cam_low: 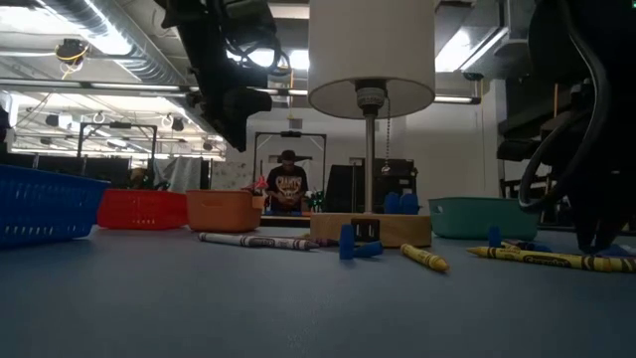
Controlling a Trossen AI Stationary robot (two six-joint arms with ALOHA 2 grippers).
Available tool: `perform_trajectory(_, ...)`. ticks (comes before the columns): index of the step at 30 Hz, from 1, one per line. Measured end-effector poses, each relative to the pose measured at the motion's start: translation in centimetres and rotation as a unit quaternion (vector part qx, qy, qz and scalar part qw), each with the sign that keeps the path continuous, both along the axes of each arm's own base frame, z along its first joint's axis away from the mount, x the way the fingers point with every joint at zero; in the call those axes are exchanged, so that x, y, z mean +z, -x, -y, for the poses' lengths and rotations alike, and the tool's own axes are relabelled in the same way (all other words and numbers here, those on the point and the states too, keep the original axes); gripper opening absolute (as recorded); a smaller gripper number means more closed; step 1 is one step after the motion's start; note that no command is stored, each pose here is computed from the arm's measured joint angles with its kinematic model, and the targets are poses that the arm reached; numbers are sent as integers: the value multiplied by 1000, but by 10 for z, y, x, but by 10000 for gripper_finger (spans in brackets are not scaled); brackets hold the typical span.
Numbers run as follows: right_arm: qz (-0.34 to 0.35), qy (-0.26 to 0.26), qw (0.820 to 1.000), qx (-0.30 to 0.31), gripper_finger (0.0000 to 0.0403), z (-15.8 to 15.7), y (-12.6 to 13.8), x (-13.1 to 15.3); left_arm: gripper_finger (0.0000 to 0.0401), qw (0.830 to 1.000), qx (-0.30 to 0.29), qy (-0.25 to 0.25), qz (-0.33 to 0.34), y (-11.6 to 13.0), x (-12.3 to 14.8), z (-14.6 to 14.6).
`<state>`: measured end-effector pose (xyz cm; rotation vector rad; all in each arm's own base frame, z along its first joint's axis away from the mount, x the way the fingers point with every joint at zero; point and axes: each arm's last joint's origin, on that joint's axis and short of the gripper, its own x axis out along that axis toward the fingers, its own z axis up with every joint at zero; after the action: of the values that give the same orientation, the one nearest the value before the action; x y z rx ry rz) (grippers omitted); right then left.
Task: Sort crayons
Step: Put the violet crayon into the orange bin
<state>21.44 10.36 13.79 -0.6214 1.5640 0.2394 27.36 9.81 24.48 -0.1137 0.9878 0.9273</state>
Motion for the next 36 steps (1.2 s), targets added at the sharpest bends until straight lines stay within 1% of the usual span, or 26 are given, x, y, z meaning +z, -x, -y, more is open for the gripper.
perform_trajectory(7,2,-1,1000,-1,28,0,0,1,86,1000,0,0,0,0,0,0)
perform_trajectory(10,15,-9,1000,-2,28,-1,-1,3,86,1000,0,0,0,0,0,0)
perform_trajectory(20,64,-33,997,-1,28,-10,-20,28,86,1000,-25,-6,13,-7,1,11)
perform_trajectory(24,84,-42,996,0,28,-14,-28,39,86,998,-58,-11,-1,-9,2,20)
perform_trajectory(28,97,-24,995,2,28,-15,-32,49,86,995,-95,-16,-13,-12,1,33)
perform_trajectory(32,104,-12,995,-2,28,-16,-35,59,86,991,-132,-18,-21,-15,1,50)
perform_trajectory(36,111,-13,994,-5,28,-17,-38,65,86,985,-166,-13,-37,-15,0,71)
